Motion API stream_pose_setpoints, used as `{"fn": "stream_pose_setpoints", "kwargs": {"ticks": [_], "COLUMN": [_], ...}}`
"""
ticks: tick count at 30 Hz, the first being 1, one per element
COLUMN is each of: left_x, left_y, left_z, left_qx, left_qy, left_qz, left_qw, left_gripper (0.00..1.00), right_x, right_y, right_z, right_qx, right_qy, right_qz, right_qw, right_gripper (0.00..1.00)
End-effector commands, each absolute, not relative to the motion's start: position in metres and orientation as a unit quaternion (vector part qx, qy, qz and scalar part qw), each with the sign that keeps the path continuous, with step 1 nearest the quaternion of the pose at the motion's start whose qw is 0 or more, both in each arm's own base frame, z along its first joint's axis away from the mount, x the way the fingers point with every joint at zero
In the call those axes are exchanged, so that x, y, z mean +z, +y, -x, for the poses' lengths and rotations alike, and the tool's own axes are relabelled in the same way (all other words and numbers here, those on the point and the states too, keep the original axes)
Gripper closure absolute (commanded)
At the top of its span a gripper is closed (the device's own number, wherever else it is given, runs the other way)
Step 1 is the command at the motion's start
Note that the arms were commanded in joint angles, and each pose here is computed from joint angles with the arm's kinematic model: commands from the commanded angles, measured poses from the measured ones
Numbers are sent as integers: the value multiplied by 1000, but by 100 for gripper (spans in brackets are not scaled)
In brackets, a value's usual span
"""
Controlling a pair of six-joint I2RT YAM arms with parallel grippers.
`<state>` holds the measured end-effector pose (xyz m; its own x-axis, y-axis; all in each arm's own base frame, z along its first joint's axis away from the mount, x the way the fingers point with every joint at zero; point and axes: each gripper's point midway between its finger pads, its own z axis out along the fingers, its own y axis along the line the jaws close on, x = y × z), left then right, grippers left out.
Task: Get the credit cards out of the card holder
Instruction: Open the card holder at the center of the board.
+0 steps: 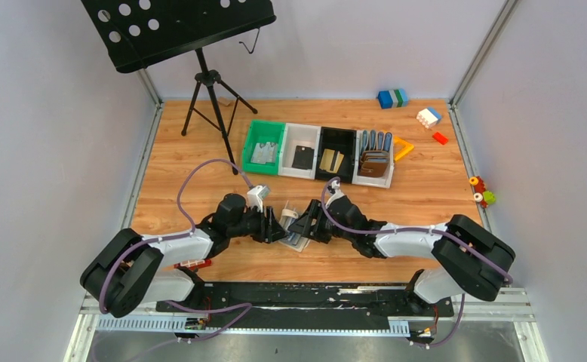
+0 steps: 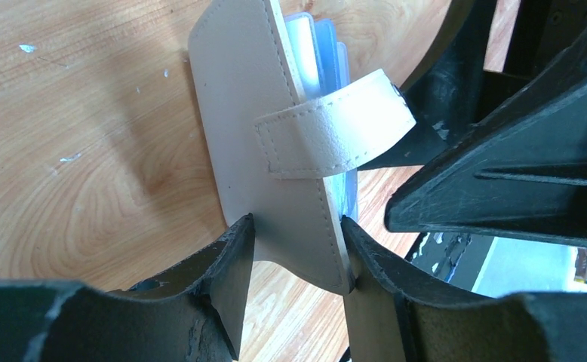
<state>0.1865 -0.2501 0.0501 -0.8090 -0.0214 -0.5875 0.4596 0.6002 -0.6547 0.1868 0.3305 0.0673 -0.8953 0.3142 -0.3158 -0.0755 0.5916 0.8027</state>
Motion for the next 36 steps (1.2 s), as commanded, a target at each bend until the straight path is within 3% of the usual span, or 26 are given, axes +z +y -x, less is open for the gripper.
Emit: {"fn": "stream_pose_setpoints", "kwargs": {"ticks": [1, 11, 22, 29, 36], "left_x": [48, 46, 40, 45, 52], "left_y": [-249, -245, -239, -242, -246], "left_z": [-187, -188, -192, -190, -186], "left_qx": [-437, -434, -432, -458, -478], "left_qy": [846, 848, 852, 840, 829], "left_qz": [-120, -116, -104, -100, -106], "left_qw": [281, 281, 275, 273, 270], "left_gripper": [48, 49, 53, 52, 49], "right_x": [88, 84, 71, 74, 72], "right_y": [332, 322, 317, 324, 342], "right_z": [-195, -197, -196, -200, -213], "right_qx": [459, 447, 424, 428, 410], "right_qy": [850, 853, 866, 865, 877], "right_qz": [-69, -86, -89, -79, -62], "right_qw": [248, 254, 249, 249, 242], "right_gripper": [42, 53, 56, 68, 87]}}
